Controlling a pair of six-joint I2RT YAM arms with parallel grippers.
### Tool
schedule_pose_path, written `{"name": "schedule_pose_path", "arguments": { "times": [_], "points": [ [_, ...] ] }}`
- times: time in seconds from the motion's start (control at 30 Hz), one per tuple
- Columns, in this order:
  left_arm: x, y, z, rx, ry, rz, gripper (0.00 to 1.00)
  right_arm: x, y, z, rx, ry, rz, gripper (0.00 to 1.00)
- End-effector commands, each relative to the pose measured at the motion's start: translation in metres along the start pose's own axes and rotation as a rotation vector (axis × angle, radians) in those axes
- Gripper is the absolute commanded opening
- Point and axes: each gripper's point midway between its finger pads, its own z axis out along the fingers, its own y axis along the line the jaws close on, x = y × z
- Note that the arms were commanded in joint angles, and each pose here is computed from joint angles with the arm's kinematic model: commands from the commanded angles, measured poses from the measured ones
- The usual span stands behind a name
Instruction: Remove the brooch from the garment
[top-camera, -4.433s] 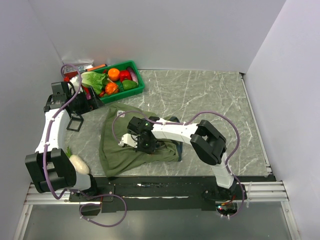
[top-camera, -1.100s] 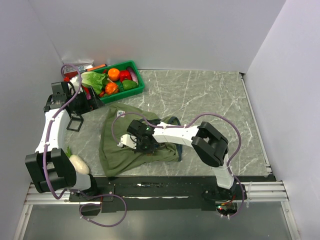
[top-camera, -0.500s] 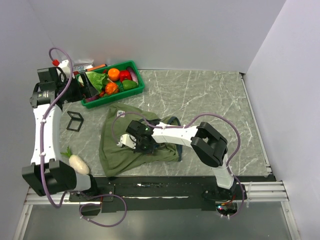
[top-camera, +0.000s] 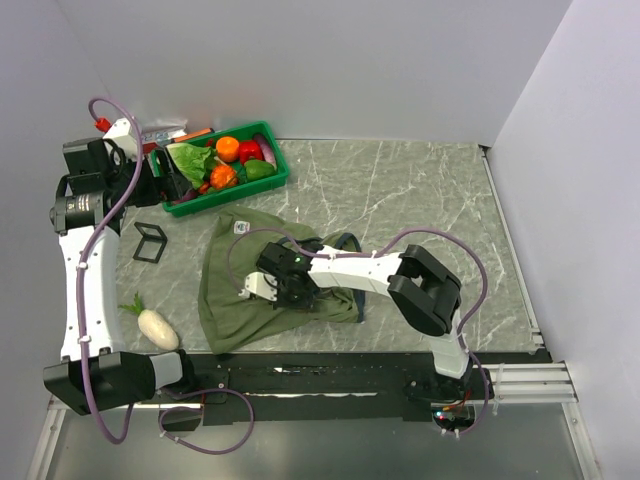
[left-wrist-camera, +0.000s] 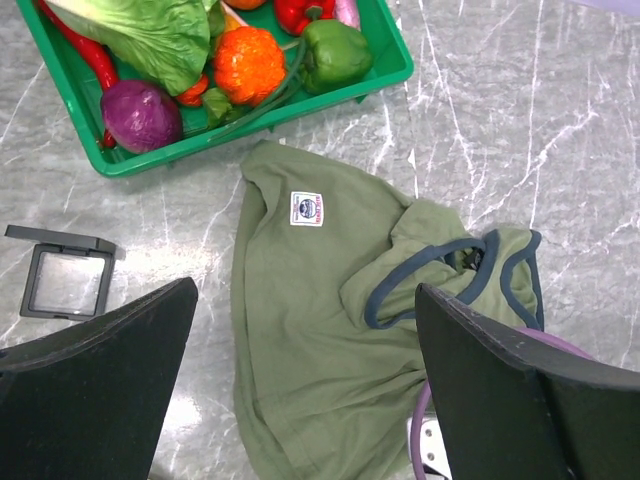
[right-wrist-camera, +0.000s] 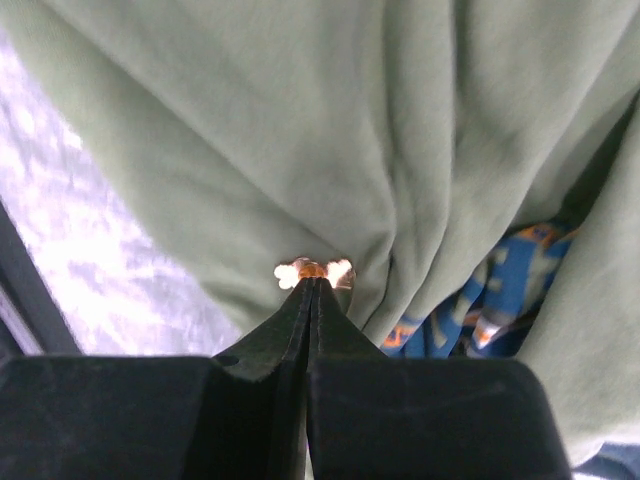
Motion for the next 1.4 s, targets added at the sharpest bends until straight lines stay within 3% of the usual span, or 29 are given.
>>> {"name": "schedule_pose_path", "arguments": {
  "times": [0.0, 0.17, 0.37, 0.73, 0.8, 1.0, 1.23, 1.37],
  "points": [
    [-0.015, -0.013, -0.013, 0.041, -0.055, 0.015, 0.96, 0.004, 0.001, -0.035, 0.01, -0.011, -0.014, 0.0],
    [-0.019, -0.014, -0.016, 0.036, -0.046, 0.031, 0.97, -0.001, -0.003, -0.03, 0.008, -0.004, 0.021, 0.0],
    [-0.017, -0.015, -0.013, 0.058, -0.015, 0.039, 0.96, -0.025, -0.019, -0.067, 0.035, -0.134, 0.027, 0.0],
    [0.086, -0.002, 0.029, 0.102, 0.194, -0.174, 0.98, -0.049, -0.045, -0.096, 0.1, -0.271, 0.018, 0.0],
    [0.105, -0.012, 0.033, 0.18, 0.234, -0.201, 0.98, -0.056, -0.054, -0.105, 0.126, -0.301, 0.035, 0.0],
    [0.145, -0.037, 0.042, 0.384, 0.351, -0.336, 0.98, -0.066, -0.085, -0.125, 0.19, -0.375, 0.17, 0.0],
    [0.18, -0.055, 0.058, 0.477, 0.474, -0.397, 0.97, -0.075, -0.093, -0.12, 0.184, -0.409, 0.282, 0.0],
    [0.194, -0.076, 0.072, 0.518, 0.56, -0.361, 0.99, -0.085, -0.1, -0.117, 0.188, -0.433, 0.37, 0.03]
  ]
}}
